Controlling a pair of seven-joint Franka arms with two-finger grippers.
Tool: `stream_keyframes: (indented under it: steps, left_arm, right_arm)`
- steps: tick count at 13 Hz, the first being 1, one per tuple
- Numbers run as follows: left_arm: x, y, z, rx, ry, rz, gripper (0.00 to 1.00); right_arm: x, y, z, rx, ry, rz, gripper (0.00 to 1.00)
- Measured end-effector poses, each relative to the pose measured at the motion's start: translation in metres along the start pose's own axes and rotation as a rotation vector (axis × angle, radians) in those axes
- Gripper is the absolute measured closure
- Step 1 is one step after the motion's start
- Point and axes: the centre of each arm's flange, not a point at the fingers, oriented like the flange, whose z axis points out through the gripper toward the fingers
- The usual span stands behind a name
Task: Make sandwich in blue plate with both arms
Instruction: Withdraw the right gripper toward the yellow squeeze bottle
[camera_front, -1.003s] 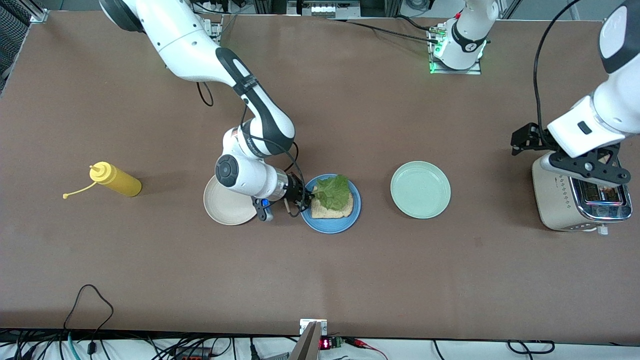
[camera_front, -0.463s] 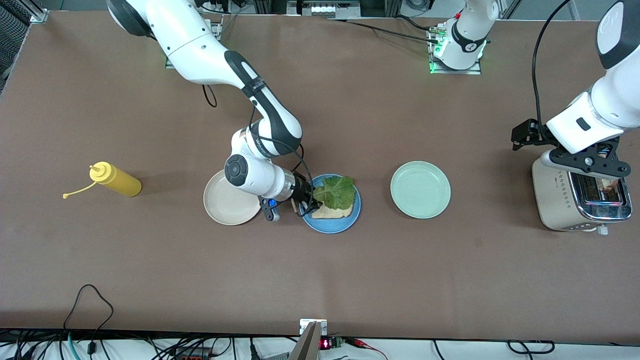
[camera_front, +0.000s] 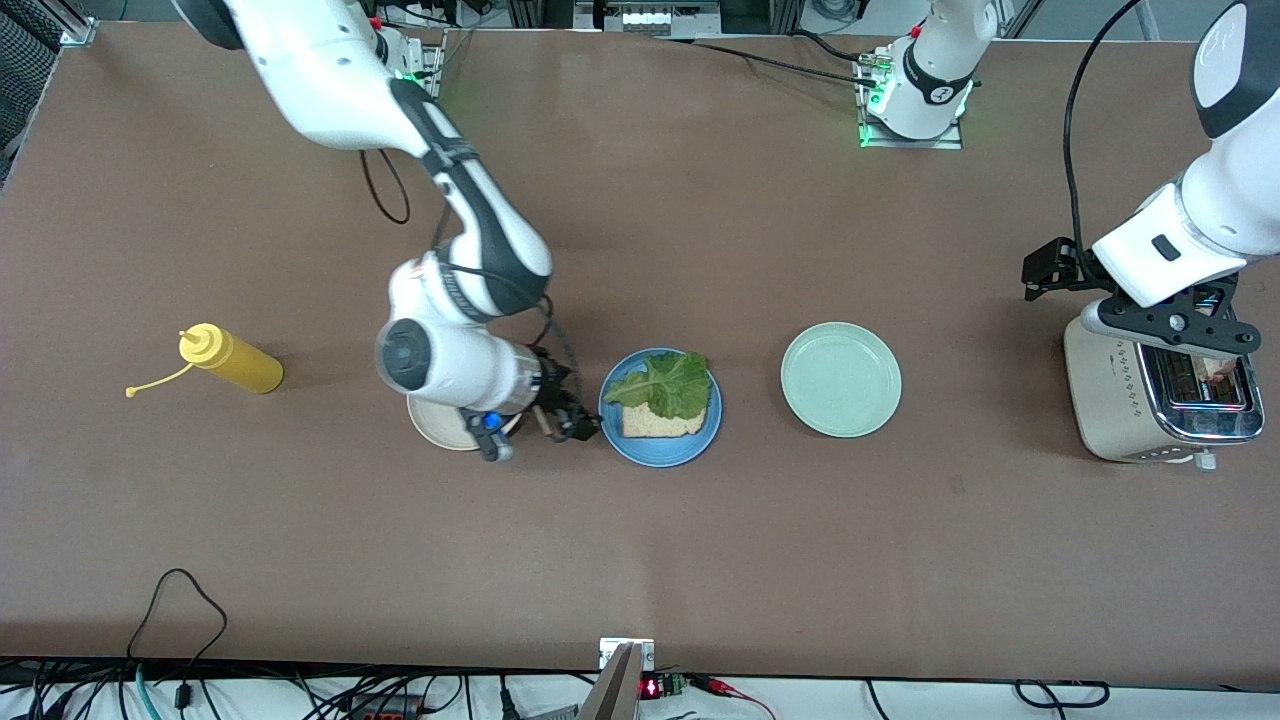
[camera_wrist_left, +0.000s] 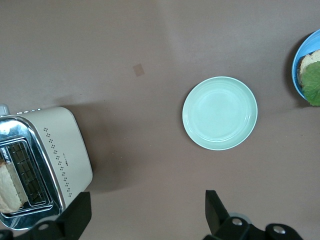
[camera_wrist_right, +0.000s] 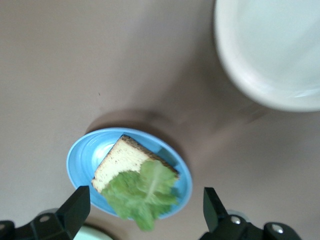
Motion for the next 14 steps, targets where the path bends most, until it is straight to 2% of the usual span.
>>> stream_keyframes:
  steps: [3, 6, 9, 14]
  left_arm:
    - [0.000, 0.000, 0.000, 0.000, 0.000, 0.000, 0.00]
    - [0.000, 0.000, 0.000, 0.000, 0.000, 0.000, 0.00]
    - [0.000, 0.001, 0.000, 0.000, 0.000, 0.001, 0.00]
    - [0.000, 0.001, 0.000, 0.000, 0.001, 0.001, 0.00]
  right_arm:
    - [0.034, 0.030, -0.084, -0.061, -0.002, -0.156, 0.00]
    - [0.053, 0.066, -0.146, -0.123, -0.015, -0.334, 0.00]
    - [0.073, 0.115, -0.193, -0.198, 0.018, -0.551, 0.00]
    - [0.117, 0.222, -0.254, -0.298, 0.038, -0.882, 0.00]
